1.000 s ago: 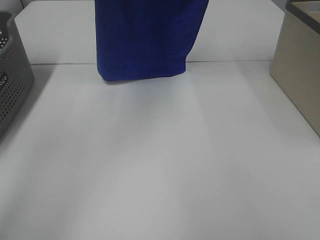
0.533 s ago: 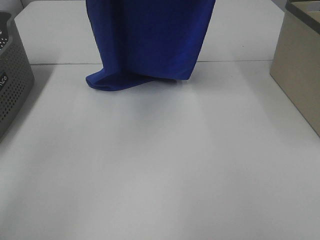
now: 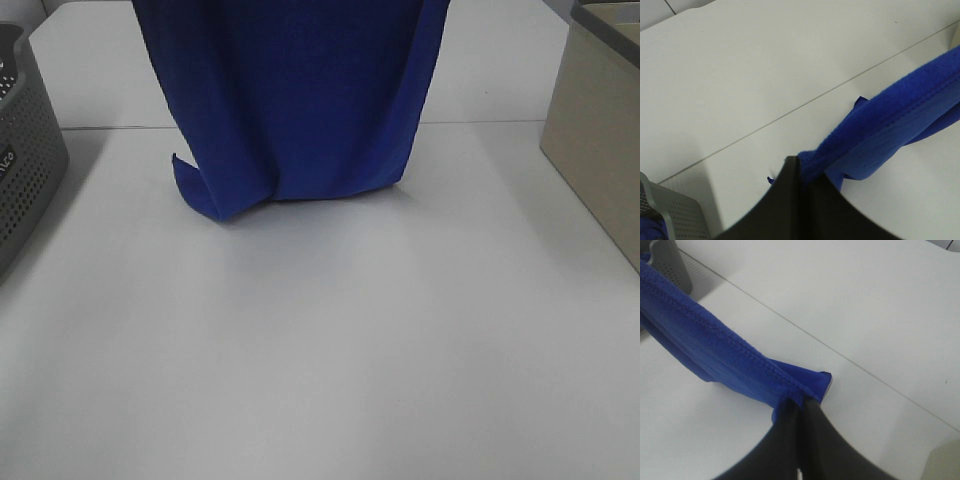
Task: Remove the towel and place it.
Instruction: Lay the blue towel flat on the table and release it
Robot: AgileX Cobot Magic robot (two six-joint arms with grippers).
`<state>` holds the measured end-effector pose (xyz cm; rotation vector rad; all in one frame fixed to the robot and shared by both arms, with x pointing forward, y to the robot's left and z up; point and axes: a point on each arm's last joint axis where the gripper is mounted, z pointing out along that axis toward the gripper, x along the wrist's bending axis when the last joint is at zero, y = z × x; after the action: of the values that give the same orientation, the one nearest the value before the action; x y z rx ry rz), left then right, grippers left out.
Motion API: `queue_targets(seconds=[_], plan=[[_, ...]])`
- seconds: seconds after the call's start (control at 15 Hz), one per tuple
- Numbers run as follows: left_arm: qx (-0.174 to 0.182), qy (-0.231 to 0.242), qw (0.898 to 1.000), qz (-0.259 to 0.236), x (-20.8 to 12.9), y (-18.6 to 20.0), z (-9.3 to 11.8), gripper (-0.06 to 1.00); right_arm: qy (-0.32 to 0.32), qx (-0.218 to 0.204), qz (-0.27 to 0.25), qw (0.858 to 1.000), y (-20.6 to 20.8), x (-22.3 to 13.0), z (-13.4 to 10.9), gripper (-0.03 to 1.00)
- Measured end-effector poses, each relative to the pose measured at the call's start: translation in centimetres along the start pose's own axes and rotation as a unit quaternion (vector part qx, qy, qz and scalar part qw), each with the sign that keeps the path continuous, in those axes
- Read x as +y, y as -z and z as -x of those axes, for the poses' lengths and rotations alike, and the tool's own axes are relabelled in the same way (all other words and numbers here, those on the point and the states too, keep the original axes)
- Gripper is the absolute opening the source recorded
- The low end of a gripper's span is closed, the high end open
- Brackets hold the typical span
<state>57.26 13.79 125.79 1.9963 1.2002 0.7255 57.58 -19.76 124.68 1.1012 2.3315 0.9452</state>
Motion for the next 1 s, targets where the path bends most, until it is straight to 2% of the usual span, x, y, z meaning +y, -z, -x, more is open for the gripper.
queue_targets(seconds=[0.2, 0.33, 0.47, 0.67, 0.73, 0.87, 0.93, 1.0], plan=[[-0.043, 0.018, 0.999, -0.008, -1.0, 1.7, 0.7, 0.00, -0.029, 0.024, -0.036, 0.999, 0.0, -2.5, -1.0, 0.02], [-0.078, 0.033, 0.994, -0.066, -4.1, 1.6, 1.5, 0.00, -0.063, 0.051, -0.073, 0.994, -0.1, -5.2, -2.3, 0.02], [-0.097, 0.048, 0.987, -0.123, -7.6, 1.4, 2.1, 0.00, -0.101, 0.090, -0.111, 0.985, -0.6, -8.3, -3.8, 0.02], [-0.121, 0.074, 0.971, -0.193, -12.7, 1.3, 2.9, 0.00, -0.150, 0.146, -0.173, 0.963, -2.3, -13.0, -5.8, 0.02], [-0.126, 0.078, 0.968, -0.203, -13.3, 1.2, 3.1, 0.00, -0.155, 0.151, -0.182, 0.959, -2.5, -13.6, -6.0, 0.02], [-0.144, 0.094, 0.951, -0.256, -16.4, -0.1, 3.8, 0.00, -0.181, 0.173, -0.231, 0.940, -4.1, -16.6, -6.9, 0.02], [-0.163, 0.110, 0.933, -0.302, -19.0, -1.2, 4.6, 0.00, -0.204, 0.191, -0.274, 0.920, -5.4, -19.2, -7.6, 0.02], [-0.163, 0.110, 0.933, -0.302, -19.0, -1.2, 4.6, 0.00, -0.204, 0.191, -0.274, 0.920, -5.4, -19.2, -7.6, 0.02]])
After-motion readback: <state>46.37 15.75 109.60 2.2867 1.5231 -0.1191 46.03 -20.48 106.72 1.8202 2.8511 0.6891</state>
